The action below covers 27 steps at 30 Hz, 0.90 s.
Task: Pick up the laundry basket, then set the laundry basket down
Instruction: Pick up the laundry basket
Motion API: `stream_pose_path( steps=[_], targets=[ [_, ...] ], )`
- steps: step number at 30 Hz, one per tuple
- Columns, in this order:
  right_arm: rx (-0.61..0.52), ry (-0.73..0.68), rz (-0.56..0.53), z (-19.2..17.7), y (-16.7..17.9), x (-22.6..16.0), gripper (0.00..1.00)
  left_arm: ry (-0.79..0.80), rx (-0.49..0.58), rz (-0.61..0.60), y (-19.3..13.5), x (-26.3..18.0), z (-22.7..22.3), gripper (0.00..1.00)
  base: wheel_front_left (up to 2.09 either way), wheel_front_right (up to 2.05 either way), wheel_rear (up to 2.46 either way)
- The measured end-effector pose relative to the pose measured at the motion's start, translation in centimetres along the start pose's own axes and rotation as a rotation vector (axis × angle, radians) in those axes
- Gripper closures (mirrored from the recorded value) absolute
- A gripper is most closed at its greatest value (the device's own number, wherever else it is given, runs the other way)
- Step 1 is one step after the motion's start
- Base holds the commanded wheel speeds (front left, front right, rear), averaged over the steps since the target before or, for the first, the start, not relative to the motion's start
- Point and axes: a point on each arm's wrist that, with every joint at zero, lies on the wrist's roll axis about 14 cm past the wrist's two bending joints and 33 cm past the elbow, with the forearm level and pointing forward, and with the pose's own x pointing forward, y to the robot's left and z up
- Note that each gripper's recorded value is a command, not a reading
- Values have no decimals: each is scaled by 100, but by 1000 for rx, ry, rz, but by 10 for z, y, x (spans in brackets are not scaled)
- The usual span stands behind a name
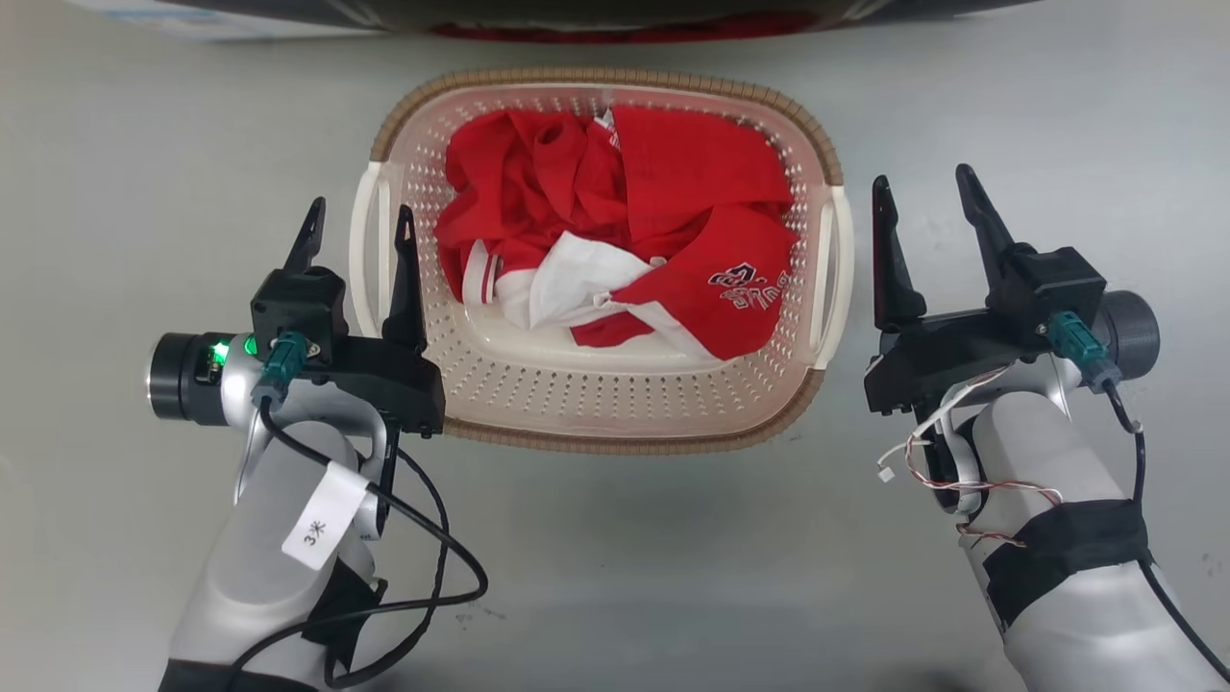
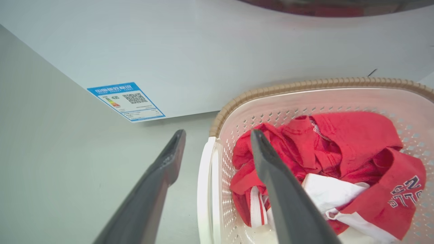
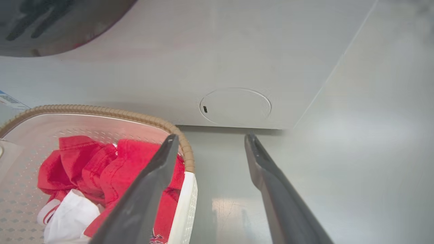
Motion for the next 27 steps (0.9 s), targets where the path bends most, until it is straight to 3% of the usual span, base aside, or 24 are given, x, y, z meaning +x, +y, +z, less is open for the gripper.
stream_pose_path(
  steps=[5, 27],
  targets=[
    [7, 90, 15, -37, 5, 1, 0, 86, 7, 10, 4, 3, -32, 0, 0, 0, 0],
    [85, 201, 88, -76, 37, 6, 0, 225, 4, 21, 13, 5, -74, 0, 0, 0, 0]
  ],
)
